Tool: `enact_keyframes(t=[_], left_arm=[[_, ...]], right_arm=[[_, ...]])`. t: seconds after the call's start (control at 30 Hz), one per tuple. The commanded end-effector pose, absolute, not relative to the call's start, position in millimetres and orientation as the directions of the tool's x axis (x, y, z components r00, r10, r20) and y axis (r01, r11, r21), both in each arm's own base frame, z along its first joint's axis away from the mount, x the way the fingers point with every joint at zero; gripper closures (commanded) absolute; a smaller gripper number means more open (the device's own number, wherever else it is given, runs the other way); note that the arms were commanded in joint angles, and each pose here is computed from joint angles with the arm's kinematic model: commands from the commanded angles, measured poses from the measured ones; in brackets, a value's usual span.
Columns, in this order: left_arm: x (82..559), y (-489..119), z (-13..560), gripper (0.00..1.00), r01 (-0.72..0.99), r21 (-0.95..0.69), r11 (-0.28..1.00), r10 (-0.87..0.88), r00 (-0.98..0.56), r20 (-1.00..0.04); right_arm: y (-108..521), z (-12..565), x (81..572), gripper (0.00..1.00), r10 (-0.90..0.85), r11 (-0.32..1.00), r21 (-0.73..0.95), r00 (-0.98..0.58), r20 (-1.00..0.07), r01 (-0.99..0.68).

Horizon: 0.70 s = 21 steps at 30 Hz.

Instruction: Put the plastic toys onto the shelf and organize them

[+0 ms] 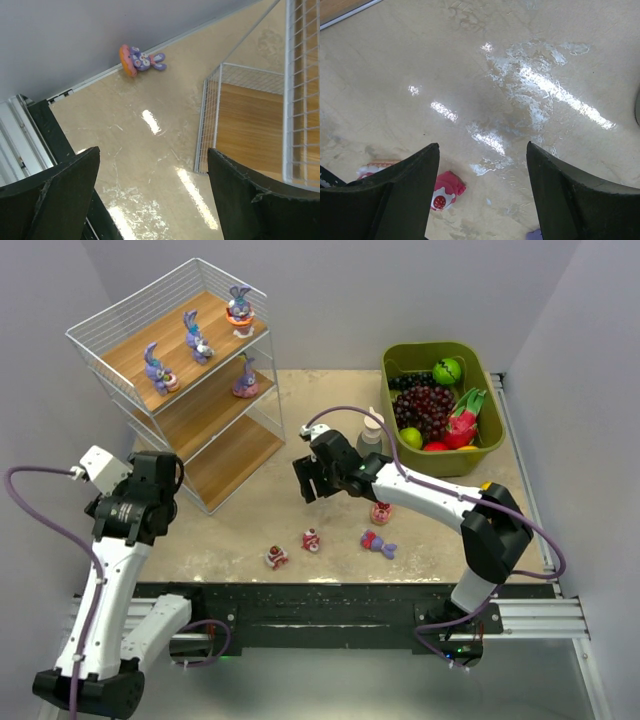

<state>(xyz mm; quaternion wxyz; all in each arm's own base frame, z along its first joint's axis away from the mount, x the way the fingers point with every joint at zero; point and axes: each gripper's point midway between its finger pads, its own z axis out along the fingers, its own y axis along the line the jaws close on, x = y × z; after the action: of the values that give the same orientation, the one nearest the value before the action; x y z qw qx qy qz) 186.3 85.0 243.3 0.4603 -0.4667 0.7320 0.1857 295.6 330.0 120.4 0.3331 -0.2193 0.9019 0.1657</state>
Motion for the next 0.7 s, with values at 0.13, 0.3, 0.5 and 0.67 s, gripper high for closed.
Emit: enact_keyframes(t=[0.13,0.3,0.5,0.67], left_arm=[[191.1,113.7,187.3,0.07,-0.884,-0.094,0.459,-0.524,-0.184,-0.832],[208.3,130.6,162.0,0.07,-0.869,-0.06,0.491,-0.538,-0.248,-0.806],[209.8,177.9,140.8,0.07,-0.901,-0.067,0.429,-0.614,-0.237,-0.753],[216.7,200.5,132.5,0.04,-0.931,-0.072,0.358,-0.648,-0.192,-0.737]], right_arm=[[324.0,133.9,294.5,0.26,-0.281,0.845,0.164,-0.683,-0.674,-0.509],[320.3,134.7,295.4,0.26,-0.295,0.849,0.149,-0.688,-0.663,-0.508],[319.9,136.8,300.0,0.26,-0.306,0.853,0.131,-0.687,-0.659,-0.506],[322.4,139.7,303.9,0.26,-0.318,0.848,0.126,-0.685,-0.656,-0.515]])
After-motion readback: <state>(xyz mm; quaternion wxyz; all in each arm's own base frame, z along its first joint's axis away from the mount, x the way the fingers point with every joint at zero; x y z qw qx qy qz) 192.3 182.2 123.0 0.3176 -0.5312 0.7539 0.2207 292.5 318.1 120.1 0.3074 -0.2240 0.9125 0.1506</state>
